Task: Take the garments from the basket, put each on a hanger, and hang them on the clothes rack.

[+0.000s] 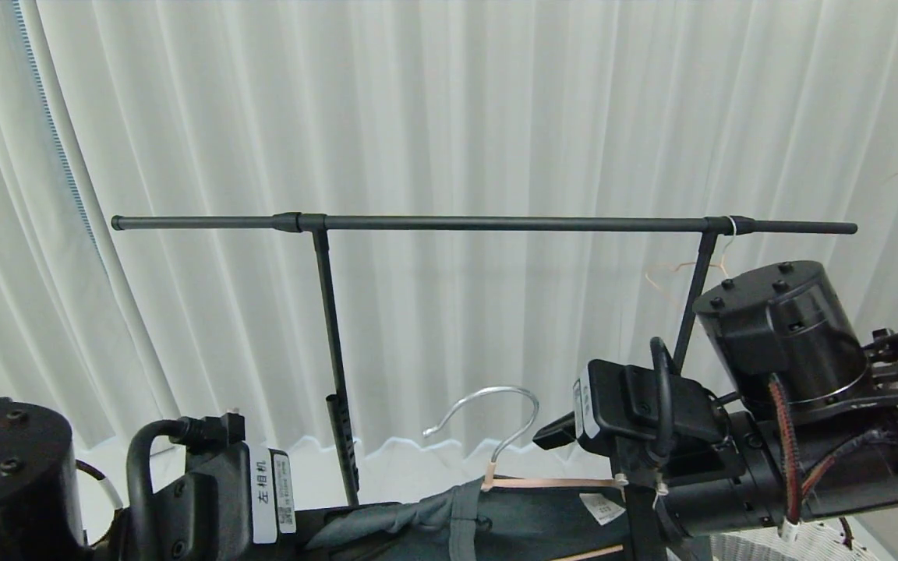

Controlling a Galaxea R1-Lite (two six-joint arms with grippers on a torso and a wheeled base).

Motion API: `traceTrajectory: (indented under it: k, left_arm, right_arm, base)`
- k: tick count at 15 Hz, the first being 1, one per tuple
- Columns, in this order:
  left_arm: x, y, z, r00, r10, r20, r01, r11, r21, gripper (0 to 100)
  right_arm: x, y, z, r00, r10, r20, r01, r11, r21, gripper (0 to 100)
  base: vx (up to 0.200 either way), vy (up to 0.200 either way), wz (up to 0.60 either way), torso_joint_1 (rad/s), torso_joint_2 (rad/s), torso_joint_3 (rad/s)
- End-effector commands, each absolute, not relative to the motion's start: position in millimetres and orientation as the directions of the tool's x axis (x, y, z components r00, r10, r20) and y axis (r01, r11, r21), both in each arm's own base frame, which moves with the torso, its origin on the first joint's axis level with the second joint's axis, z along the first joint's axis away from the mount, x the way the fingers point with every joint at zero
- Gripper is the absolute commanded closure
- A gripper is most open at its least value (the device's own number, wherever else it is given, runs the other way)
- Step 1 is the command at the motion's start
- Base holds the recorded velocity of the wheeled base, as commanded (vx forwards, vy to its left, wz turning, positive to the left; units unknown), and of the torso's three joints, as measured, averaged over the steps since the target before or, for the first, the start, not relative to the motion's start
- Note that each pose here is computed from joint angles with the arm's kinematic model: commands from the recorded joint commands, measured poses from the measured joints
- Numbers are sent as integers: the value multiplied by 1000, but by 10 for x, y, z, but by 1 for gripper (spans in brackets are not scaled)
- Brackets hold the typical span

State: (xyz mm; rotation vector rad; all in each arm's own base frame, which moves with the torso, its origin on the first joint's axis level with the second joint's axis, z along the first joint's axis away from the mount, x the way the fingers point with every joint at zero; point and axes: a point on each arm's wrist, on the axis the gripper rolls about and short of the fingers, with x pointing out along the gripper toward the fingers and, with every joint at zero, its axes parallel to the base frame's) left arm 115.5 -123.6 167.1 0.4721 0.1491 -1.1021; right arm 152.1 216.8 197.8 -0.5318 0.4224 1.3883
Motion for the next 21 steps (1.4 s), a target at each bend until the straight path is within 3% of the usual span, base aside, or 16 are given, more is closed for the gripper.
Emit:
traceTrajectory:
  k: [1, 5, 6, 15, 16, 21]
  left_arm:
    - [1152, -1233, 1691, 454, -825, -336, 882, 365, 297, 100]
    - [1149, -1229, 1696, 455, -826, -333, 882, 365, 300, 100]
    - [1149, -1229, 1696, 455, -826, -333, 882, 365, 300, 100]
    - [1125, -1223, 1728, 452, -833, -318, 881, 361, 306, 100]
    - [1125, -1226, 1732, 454, -833, -317, 880, 363, 306, 0]
    - [1150, -1203, 1714, 479, -815, -325, 870, 393, 296, 0]
  right_arm:
    - [1545, 2197, 1933, 129, 798, -589, -991, 96, -88, 0]
    - [1542, 2192, 1924, 114, 801, -588, -993, 103, -51, 0]
    - [1542, 2192, 1924, 114, 801, -588, -993, 104, -50, 100]
    - [1528, 2164, 1979, 132, 810, -572, -991, 105, -81, 100]
    - [1503, 2131, 2026, 138, 817, -559, -989, 86, -118, 100]
    - [1488, 1962, 2195, 187, 839, -510, -943, 7, -334, 100]
  base:
    - [0, 0, 0, 0, 0, 0]
    - [0, 0, 0, 0, 0, 0]
    - [0, 0, 0, 0, 0, 0]
    - [0, 0, 0, 0, 0, 0]
    - [0, 0, 0, 0, 0, 0]
    - [0, 0, 0, 0, 0, 0]
